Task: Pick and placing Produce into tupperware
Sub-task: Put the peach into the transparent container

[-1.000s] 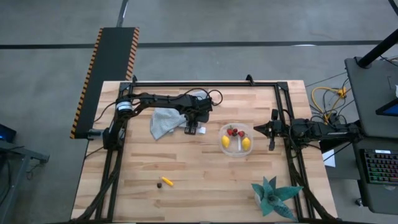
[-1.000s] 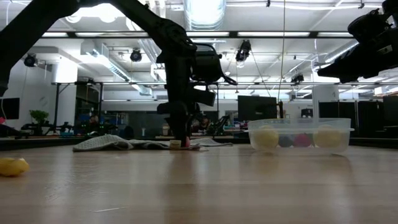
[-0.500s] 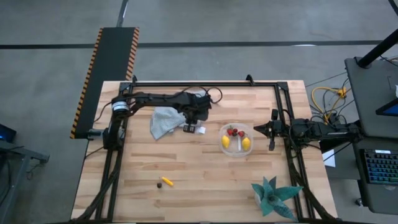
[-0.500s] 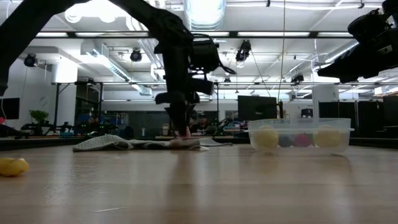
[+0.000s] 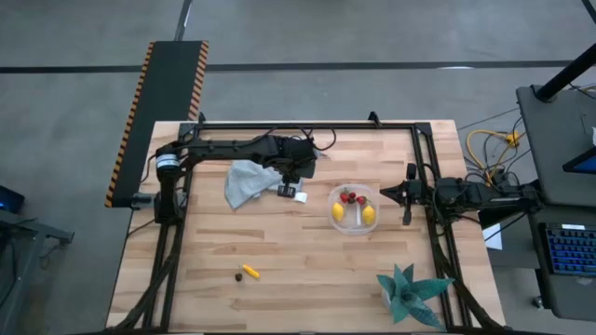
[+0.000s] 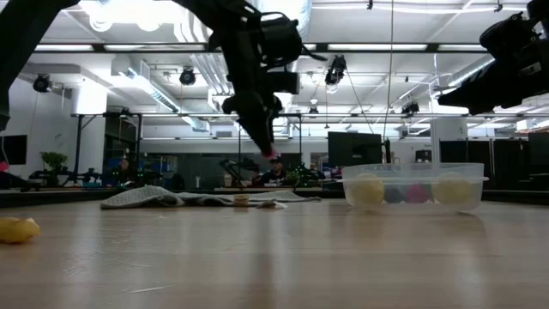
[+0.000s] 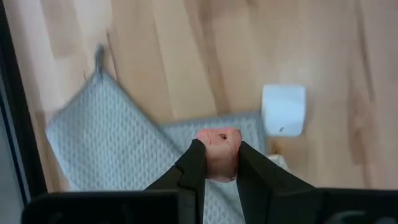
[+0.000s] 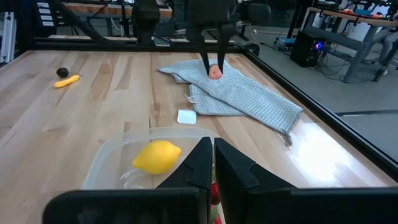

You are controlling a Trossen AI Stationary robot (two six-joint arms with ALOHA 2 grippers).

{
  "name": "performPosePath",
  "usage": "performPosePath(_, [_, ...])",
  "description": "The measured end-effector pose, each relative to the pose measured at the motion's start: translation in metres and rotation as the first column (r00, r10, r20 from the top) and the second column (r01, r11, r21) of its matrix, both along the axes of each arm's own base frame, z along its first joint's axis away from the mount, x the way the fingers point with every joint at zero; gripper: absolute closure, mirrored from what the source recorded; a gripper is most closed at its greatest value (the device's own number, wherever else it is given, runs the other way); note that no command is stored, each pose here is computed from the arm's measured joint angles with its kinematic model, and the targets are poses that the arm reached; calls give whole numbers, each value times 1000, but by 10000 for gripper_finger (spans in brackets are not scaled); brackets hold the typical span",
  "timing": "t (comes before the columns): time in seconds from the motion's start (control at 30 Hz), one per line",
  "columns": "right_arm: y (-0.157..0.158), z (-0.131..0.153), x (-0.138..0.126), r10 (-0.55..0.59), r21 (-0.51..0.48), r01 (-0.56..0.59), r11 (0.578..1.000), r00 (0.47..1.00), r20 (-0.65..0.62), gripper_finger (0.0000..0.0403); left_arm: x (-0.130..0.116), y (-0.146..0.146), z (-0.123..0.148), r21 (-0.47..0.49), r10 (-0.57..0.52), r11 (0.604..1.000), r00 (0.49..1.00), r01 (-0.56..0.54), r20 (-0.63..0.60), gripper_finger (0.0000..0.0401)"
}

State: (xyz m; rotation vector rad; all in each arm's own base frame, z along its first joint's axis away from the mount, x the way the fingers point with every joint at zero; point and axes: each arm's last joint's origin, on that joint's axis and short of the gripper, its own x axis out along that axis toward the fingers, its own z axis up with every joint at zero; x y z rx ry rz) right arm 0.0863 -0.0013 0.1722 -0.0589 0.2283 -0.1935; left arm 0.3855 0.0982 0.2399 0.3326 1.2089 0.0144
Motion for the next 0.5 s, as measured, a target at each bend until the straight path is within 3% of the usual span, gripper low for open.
performPosePath(0.37, [0,0,0,-1,0,1,1000,1000,0,394,25,-36,26,94,-188,980,968,175,165,358])
performPosePath(0.5, [0,0,0,-1,0,1,1000,1000,0,394,28,-46,28,132,-269,959,949,249,166,358])
